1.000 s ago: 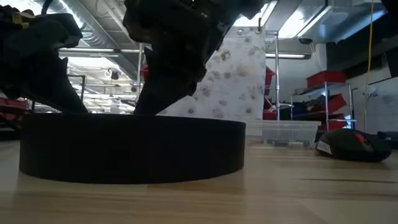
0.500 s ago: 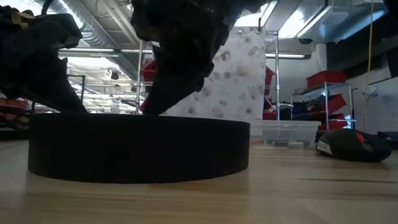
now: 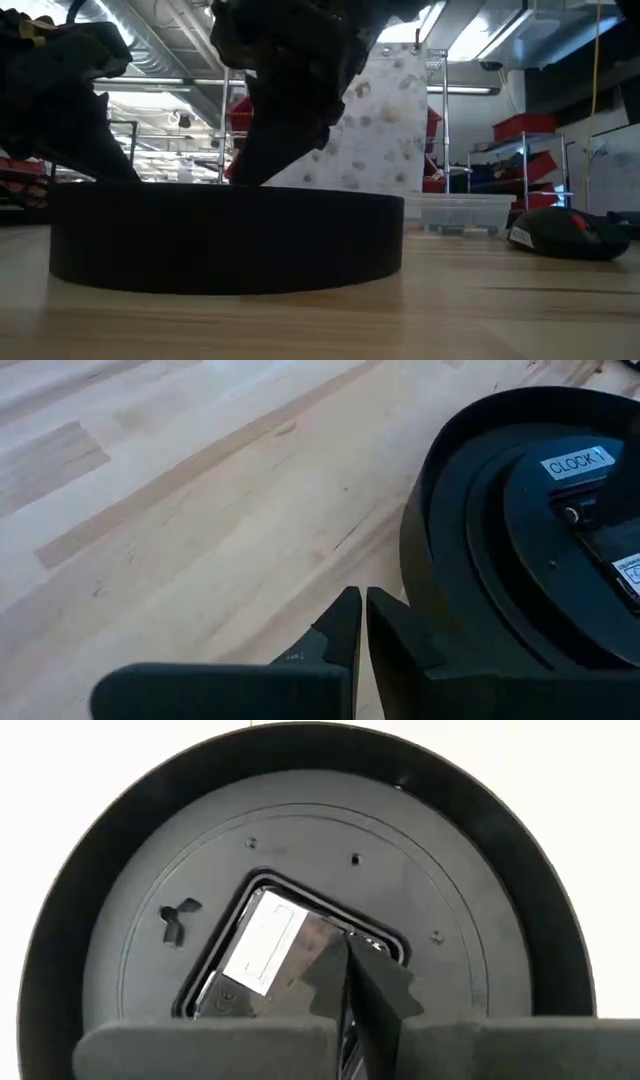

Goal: Insert battery
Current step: Insert the black battery into the wall clock

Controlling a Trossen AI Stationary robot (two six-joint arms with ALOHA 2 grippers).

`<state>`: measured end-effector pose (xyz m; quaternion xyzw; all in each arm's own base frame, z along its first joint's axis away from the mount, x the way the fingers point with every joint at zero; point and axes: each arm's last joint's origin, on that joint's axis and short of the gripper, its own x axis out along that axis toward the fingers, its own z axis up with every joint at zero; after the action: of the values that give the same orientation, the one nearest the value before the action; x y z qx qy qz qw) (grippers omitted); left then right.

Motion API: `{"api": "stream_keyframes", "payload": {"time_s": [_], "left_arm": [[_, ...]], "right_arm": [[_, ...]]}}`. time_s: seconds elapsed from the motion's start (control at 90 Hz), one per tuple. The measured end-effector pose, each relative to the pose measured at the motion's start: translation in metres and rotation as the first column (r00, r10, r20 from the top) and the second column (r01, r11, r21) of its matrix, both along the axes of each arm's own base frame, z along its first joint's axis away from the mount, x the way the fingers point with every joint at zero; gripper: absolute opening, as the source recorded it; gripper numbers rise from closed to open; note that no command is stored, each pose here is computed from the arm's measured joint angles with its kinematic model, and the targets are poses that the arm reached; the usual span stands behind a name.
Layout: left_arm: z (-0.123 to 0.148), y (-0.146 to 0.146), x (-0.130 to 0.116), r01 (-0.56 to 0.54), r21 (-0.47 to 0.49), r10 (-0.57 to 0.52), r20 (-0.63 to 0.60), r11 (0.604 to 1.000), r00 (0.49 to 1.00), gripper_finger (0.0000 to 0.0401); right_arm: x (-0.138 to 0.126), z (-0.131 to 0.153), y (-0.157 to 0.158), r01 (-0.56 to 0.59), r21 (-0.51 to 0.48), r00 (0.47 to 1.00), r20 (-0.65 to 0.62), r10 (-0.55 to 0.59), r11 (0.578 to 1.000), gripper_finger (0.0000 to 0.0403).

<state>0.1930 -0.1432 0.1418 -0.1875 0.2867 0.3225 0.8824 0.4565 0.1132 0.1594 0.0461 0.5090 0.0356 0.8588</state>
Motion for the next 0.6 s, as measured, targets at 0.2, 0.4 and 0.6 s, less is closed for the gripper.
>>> {"api": "stream_keyframes", "payload": {"time_s": [0.2, 0.4, 0.6], "left_arm": [[0.0, 0.0, 0.0, -0.001, -0.002, 0.001, 0.0, 1.0, 1.0, 0.0003], [0.0, 0.0, 0.0, 0.001, -0.001, -0.001, 0.0, 1.0, 1.0, 0.0003], [0.0, 0.0, 0.0, 0.001, -0.002, -0.001, 0.001, 1.0, 1.0, 0.0003]], "right_arm": [[-0.001, -0.01, -0.01, 0.001, 0.048, 1.0, -0.018, 0.0, 0.999, 0.0], [-0.001, -0.001, -0.008, -0.03, 0.045, 0.999, 0.04, 0.028, 0.999, 0.0], [-0.006, 0.019, -0.008, -0.014, 0.023, 0.997, 0.073, 0.013, 1.0, 0.0]]}}
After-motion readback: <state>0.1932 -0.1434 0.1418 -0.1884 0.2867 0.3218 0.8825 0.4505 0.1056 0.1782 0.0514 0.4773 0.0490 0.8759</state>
